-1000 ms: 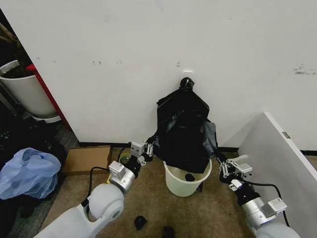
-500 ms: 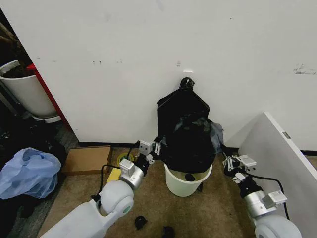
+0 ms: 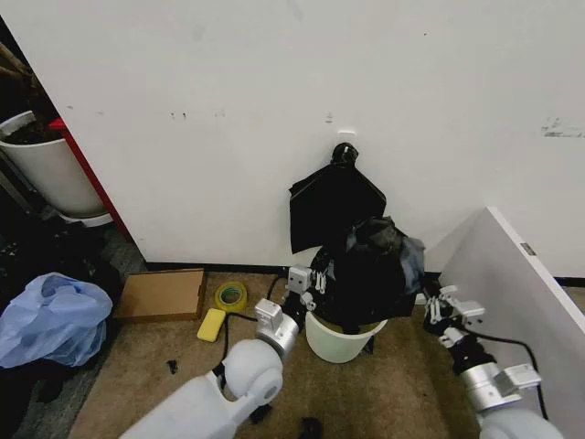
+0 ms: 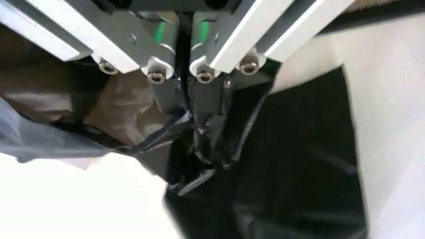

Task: Place the garbage bag over the trash bin.

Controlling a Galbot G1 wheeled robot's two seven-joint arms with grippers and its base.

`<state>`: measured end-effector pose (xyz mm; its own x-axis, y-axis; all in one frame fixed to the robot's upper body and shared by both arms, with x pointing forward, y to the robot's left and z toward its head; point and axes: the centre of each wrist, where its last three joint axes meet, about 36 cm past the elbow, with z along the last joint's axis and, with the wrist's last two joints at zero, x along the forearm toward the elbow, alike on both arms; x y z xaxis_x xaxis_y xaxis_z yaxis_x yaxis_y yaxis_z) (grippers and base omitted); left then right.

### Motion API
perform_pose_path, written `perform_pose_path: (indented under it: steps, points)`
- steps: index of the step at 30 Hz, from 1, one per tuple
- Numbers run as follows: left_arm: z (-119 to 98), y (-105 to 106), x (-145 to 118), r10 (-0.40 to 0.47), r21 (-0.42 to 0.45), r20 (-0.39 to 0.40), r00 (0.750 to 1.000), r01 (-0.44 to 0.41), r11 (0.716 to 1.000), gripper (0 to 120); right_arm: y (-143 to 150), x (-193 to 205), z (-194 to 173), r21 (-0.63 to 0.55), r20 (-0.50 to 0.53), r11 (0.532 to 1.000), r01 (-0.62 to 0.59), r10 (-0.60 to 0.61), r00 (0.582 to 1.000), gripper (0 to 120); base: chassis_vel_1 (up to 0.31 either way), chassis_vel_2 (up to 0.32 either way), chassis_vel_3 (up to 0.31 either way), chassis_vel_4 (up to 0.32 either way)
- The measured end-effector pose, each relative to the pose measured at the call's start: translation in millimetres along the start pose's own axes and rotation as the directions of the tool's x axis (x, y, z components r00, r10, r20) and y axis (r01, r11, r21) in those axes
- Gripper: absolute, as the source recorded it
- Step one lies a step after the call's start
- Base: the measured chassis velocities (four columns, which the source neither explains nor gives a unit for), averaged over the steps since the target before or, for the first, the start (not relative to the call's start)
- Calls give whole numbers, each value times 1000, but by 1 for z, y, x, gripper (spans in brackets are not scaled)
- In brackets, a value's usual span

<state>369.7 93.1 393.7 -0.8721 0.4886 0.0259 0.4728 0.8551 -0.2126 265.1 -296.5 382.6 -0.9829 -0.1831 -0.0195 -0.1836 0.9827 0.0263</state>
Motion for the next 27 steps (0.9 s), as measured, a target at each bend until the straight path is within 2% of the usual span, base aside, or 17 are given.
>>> perform_pose_path:
  steps: [5,9,16,21,27]
  points:
    - [15,12,2,-75,5,-38,996,75,997,0,17,-5,24,-19,-26,1000,-9,8,1000,0,0,0,0,0]
    - [23,11,6,-105,8,-71,992,106,994,0,30,-6,37,-30,-57,999,-23,22,998,0,0,0,0,0]
    - [23,15,21,-132,4,-86,987,133,991,0,47,-6,39,-35,-154,995,-96,89,984,0,0,0,0,0]
    - [25,20,35,-159,5,-105,982,160,987,0,65,-3,28,-70,-263,987,-146,123,957,0,0,0,0,0]
    - [25,15,46,-181,2,-138,974,183,983,0,72,5,20,-26,-335,979,-203,182,924,0,0,0,0,0]
